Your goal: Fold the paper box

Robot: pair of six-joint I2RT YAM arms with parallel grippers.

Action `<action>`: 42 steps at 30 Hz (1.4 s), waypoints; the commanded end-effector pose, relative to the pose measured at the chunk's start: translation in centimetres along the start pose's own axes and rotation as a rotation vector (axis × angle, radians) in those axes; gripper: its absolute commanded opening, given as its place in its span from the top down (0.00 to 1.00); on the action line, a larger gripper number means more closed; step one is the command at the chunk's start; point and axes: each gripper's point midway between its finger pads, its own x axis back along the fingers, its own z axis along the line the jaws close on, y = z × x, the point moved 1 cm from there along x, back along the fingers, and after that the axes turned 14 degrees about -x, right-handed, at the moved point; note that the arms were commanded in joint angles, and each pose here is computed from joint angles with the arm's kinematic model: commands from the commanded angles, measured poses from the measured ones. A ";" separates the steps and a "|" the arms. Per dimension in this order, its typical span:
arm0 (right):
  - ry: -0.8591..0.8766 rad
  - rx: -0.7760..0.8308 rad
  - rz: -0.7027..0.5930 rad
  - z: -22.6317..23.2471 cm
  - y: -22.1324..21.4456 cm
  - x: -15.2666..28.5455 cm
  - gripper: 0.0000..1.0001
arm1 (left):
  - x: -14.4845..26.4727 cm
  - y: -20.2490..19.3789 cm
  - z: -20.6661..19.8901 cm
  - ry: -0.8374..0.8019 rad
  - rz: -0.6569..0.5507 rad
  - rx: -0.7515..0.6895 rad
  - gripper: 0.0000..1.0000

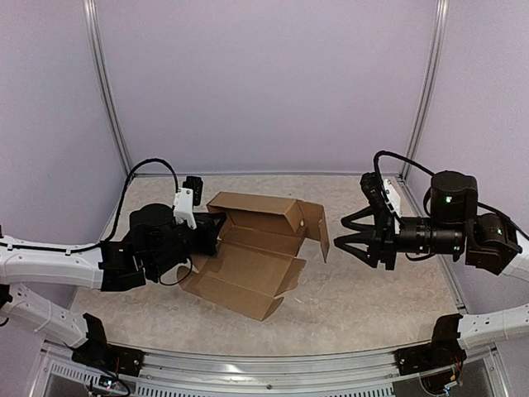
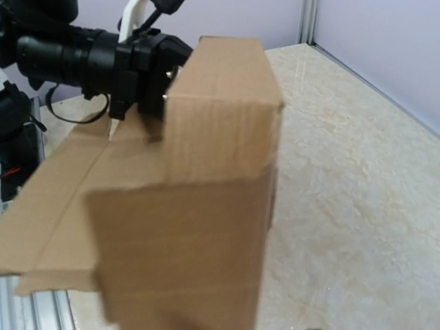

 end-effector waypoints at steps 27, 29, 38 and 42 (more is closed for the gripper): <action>0.080 -0.015 0.041 1.2 0.3 -3.8 0.54 | 0.4 -0.1 -2.1 -0.098 0.007 -0.050 1.00; 0.088 -0.026 0.050 1.3 0.0 -4.1 0.54 | 0.3 0.0 -2.1 -0.088 0.007 -0.046 1.00; 0.031 -0.064 0.059 0.1 -1.0 -5.5 0.55 | -0.4 0.1 -1.0 0.018 0.035 -0.012 1.00; -0.003 -0.081 0.065 -0.6 -1.6 -6.3 0.56 | -0.6 -0.1 -0.4 0.068 0.050 -0.003 1.00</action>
